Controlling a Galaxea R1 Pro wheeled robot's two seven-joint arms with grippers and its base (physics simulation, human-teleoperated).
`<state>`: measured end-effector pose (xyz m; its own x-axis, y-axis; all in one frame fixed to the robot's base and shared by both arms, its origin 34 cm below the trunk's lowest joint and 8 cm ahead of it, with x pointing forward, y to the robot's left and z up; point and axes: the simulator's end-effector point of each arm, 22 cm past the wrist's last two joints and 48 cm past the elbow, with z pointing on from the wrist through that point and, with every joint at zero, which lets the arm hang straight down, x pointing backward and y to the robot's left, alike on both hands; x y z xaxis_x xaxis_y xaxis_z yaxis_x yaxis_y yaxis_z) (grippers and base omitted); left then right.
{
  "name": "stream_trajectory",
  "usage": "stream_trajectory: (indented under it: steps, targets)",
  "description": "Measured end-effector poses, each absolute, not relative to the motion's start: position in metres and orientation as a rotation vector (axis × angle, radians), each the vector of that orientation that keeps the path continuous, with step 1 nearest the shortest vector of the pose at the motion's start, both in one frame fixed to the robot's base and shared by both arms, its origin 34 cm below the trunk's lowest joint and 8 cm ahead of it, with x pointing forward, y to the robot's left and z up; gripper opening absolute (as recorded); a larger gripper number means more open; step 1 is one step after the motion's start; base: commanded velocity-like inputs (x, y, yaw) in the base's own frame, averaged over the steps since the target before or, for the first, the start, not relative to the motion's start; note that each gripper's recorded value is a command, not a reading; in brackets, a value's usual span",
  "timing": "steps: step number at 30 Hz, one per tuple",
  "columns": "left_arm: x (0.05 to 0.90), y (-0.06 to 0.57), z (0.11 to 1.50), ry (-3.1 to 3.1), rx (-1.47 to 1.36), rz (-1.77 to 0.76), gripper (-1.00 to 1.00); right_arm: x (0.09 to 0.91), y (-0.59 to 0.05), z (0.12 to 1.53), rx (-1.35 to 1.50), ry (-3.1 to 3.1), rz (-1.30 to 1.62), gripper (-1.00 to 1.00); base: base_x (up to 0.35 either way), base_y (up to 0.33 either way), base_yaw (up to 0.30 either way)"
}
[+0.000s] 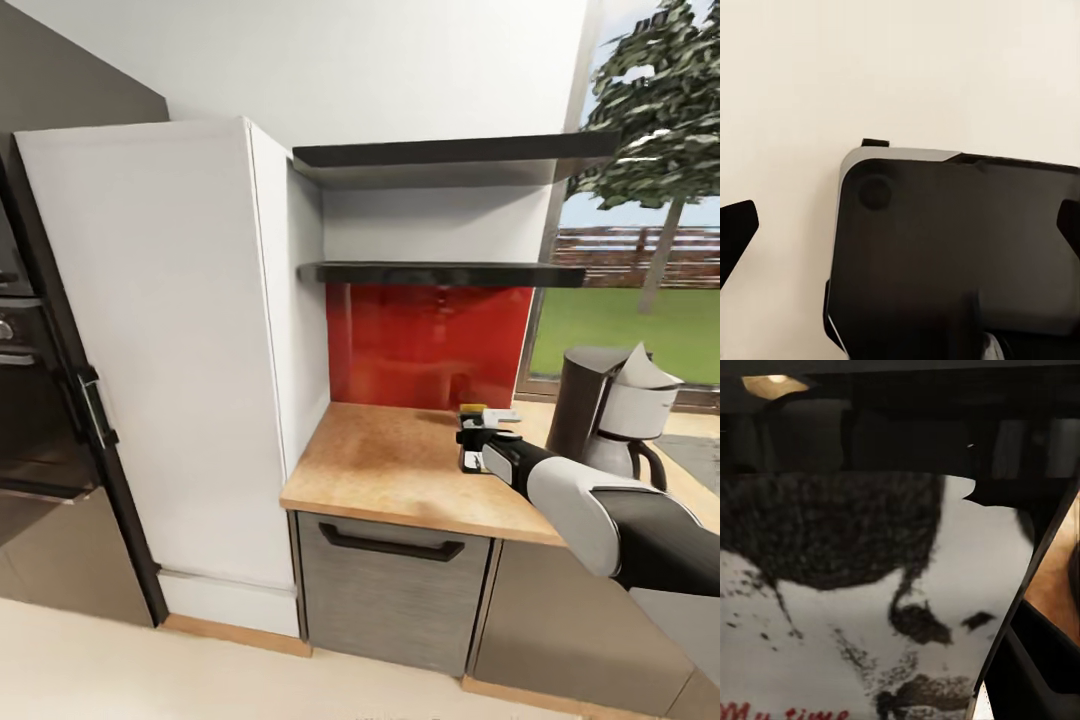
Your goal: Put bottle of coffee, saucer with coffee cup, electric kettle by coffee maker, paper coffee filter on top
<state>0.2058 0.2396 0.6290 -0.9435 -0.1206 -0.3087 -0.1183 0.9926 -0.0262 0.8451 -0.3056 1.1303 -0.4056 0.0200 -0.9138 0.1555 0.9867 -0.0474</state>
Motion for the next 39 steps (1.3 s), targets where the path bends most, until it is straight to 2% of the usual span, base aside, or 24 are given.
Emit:
stream_trajectory:
  steps: [10, 16, 23, 30, 39]
  targets:
    - [0.201, 0.242, 0.628, 2.834, -0.172, -0.006, 1.0, 0.846, -0.305, 1.12, 0.122, 1.999, -0.149, -1.0, 0.002, 0.009, -0.207]
    - [0.198, 0.24, 0.627, 2.841, -0.174, -0.007, 1.0, 0.847, -0.305, 1.114, 0.122, 2.007, -0.149, -1.0, 0.201, 0.0, -0.207]
    - [0.195, 0.241, 0.626, 2.85, -0.175, -0.006, 1.0, 0.848, -0.304, 1.108, 0.122, 2.016, -0.15, -1.0, 0.025, 0.0, -0.207]
    - [0.192, 0.24, 0.625, 2.86, -0.178, -0.008, 1.0, 0.849, -0.304, 1.101, 0.121, 2.025, -0.151, -1.0, -0.227, 0.0, -0.196]
    - [0.191, 0.241, 0.626, 2.861, -0.178, -0.005, 1.0, 0.849, -0.303, 1.101, 0.118, 2.026, -0.151, -1.0, -0.039, 0.0, -0.016]
